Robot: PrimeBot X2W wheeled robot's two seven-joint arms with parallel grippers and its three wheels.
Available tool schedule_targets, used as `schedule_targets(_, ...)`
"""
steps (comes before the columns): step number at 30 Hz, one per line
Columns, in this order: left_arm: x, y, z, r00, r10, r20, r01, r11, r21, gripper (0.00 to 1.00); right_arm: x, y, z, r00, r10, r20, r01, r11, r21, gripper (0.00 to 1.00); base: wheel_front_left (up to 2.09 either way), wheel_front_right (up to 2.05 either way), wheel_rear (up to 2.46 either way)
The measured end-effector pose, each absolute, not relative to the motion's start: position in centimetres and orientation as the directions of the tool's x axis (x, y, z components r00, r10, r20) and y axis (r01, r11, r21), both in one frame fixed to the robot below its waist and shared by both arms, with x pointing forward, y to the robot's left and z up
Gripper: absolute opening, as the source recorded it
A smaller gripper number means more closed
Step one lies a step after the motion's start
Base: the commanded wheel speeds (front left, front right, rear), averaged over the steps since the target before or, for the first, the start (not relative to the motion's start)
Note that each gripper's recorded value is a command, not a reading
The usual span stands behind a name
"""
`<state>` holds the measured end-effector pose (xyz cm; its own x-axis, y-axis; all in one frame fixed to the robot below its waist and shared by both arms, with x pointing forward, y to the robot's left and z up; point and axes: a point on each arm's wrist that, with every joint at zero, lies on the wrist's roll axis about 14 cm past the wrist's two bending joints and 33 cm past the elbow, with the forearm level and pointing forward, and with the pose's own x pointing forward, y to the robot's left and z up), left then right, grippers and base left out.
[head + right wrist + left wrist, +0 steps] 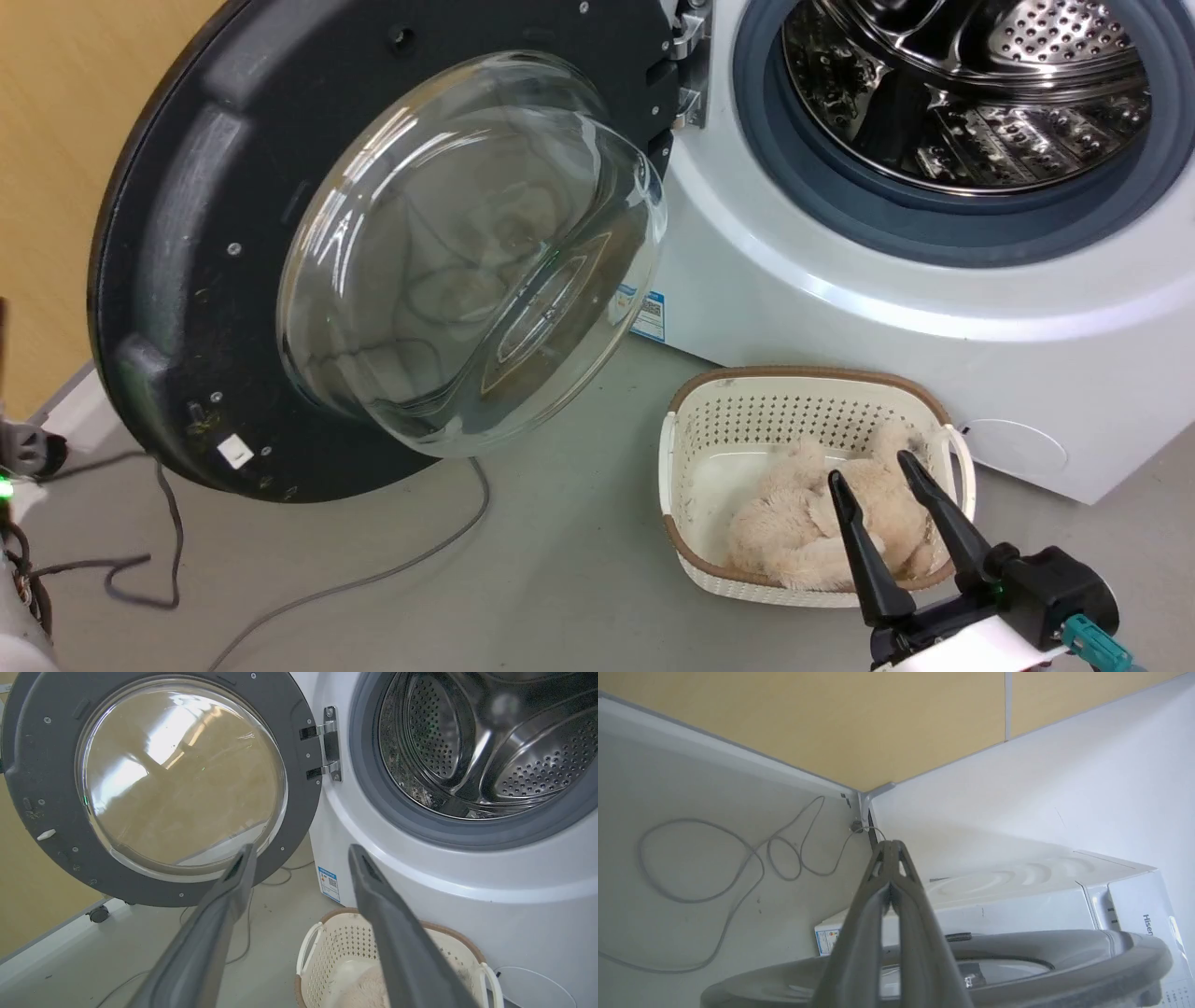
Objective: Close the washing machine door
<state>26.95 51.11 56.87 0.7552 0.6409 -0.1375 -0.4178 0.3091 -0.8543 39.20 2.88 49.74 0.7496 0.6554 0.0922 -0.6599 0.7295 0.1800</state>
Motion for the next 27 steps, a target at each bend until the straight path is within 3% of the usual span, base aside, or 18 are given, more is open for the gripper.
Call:
schedule_targets(4, 28.2, 49.6, 55.3, 0.818, 0.537, -0.207, -0.396, 0.265, -0.879, 0.0, 39.2, 2.6, 49.7, 0.755, 0.649, 0.091, -0.654, 0.735, 0.179, 1.0, 0.0, 0.0, 0.0)
schedule_targets(10, 30.0, 46.6, 55.0, 0.903, 0.368, -0.223, -0.336, 0.281, -0.899, 0.0, 39.2, 2.2, 50.0, 0.762, 0.64, 0.097, -0.646, 0.743, 0.175, 1.0, 0.0, 0.0, 0.0)
schedule_targets(17, 29.9, 43.6, 55.1, 0.955, 0.221, -0.199, -0.256, 0.27, -0.928, 0.0, 38.9, 1.7, 51.1, 0.776, 0.619, 0.118, -0.63, 0.759, 0.164, 1.0, 0.0, 0.0, 0.0)
schedule_targets(27, 30.0, 33.8, 54.3, 0.979, -0.135, -0.152, -0.117, 0.232, -0.966, 0.0, 37.9, -0.4, 53.0, 0.816, 0.555, 0.161, -0.576, 0.803, 0.155, 1.0, 0.0, 0.0, 0.0)
